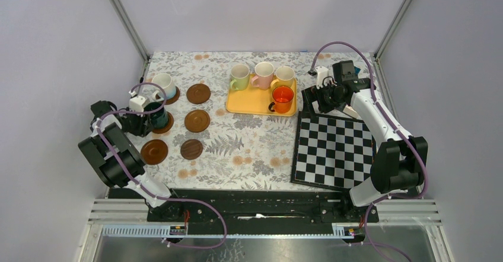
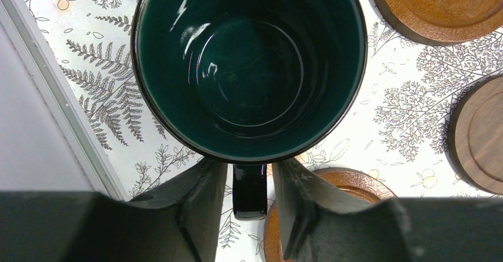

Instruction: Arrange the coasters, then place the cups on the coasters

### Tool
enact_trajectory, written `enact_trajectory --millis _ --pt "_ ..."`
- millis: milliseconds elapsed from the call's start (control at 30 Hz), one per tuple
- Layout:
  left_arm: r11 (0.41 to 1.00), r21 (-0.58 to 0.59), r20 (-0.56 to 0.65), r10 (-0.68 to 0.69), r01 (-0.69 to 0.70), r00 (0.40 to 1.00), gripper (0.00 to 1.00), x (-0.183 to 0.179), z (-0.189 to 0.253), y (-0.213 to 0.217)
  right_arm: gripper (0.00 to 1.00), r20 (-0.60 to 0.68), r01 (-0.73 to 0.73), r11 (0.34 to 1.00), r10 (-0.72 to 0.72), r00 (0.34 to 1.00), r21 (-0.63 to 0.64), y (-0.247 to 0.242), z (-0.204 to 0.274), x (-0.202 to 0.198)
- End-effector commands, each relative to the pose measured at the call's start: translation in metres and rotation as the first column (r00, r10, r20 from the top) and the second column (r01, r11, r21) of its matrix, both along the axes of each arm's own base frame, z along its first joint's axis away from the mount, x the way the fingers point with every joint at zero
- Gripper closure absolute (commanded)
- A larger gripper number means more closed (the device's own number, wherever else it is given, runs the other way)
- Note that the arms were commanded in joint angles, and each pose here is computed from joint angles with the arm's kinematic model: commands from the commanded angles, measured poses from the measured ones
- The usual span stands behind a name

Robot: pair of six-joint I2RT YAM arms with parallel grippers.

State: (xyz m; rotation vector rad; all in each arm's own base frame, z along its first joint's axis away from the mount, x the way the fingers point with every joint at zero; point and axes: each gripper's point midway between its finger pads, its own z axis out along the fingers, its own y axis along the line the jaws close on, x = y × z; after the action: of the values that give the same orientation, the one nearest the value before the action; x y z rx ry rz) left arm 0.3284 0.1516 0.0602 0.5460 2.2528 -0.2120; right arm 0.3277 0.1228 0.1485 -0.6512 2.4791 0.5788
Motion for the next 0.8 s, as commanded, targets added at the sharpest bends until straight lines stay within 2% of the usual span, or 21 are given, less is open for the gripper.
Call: enact_trajectory --millis 0,100,167,300,500,767 --pt "0.999 0.047 0.075 0.000 -0.003 0.997 0.52 0.015 0.028 0.010 0.02 0.025 -0.021 1.000 0.021 0.999 -0.003 0.002 0.009 0.003" --pt "0.998 0.054 0.092 0.009 -0.014 0.996 0.40 0.016 0.038 0.011 0.02 0.027 -0.022 1.000 0.022 0.999 -0.003 0.002 0.009 0.003" --pt "0.998 0.052 0.109 0.023 -0.028 0.994 0.25 0.017 0.049 0.010 0.02 0.026 -0.024 1.000 0.024 0.999 0.001 0.003 0.009 0.002" --pt "0.999 0.033 0.134 0.036 -0.041 0.990 0.02 0.018 0.079 0.006 0.02 0.031 -0.033 0.999 0.032 0.999 0.016 0.005 0.014 0.003" --pt "0.996 0.050 0.184 0.060 -0.070 0.981 0.01 0.028 0.123 -0.013 0.02 0.059 -0.036 0.999 0.034 0.998 0.025 0.007 0.024 0.006" --pt "1.000 -0.011 0.235 0.004 -0.001 0.972 0.01 0.062 0.179 -0.096 0.02 0.095 0.046 0.999 -0.047 0.994 0.010 -0.013 0.036 0.017"
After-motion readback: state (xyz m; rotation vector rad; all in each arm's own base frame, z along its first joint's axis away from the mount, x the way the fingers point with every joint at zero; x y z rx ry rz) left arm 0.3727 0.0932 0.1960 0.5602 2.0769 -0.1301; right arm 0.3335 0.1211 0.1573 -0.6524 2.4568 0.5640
